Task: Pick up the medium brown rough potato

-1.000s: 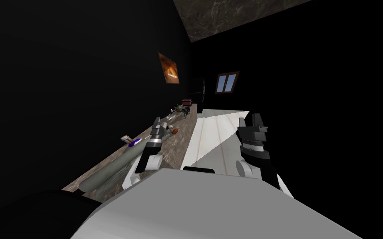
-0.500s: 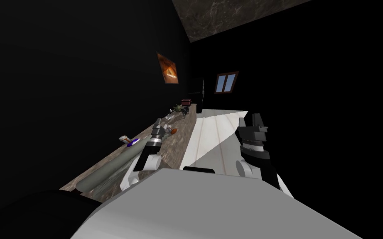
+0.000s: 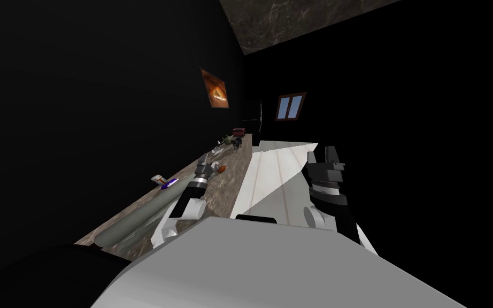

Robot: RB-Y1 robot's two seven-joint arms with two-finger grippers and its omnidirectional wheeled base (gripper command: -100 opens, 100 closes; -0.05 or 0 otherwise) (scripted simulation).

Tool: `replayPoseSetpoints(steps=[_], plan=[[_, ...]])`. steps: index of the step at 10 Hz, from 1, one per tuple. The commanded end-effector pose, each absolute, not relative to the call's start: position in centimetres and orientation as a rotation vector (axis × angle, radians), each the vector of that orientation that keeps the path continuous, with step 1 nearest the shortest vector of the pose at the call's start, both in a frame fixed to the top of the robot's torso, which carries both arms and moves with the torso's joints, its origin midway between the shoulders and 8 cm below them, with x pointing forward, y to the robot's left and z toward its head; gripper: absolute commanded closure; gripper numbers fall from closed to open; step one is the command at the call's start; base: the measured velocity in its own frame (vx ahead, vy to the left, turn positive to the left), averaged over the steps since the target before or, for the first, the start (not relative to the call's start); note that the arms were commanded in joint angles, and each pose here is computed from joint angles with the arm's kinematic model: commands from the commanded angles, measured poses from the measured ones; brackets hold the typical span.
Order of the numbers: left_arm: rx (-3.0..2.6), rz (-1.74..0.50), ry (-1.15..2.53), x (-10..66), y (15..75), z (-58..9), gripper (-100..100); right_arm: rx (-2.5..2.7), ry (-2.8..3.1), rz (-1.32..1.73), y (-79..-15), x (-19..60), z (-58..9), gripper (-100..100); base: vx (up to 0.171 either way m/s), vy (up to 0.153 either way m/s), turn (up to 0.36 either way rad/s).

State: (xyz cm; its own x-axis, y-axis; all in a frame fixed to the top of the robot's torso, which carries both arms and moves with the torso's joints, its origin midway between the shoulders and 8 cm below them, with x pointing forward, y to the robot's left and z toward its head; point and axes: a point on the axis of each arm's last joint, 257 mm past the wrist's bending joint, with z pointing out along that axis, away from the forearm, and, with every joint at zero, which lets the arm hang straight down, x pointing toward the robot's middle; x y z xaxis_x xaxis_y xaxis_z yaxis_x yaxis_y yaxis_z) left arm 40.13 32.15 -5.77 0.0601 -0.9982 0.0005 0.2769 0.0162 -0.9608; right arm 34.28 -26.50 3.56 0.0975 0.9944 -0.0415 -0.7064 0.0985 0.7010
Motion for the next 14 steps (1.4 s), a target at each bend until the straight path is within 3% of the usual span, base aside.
replayPoseSetpoints(steps=[1,14], plan=[[-1.068,-1.275,0.982,40.3,32.6,-6.5,-100,0.599,0.601,1.376,-26.5,34.3,3.6,0,0.004,-0.034,-0.002],[-1.407,-1.183,1.124,41.0,34.6,-13.4,-100,0.599,0.601,1.376,-26.5,34.3,3.6,0,0.026,-0.04,0.017]])
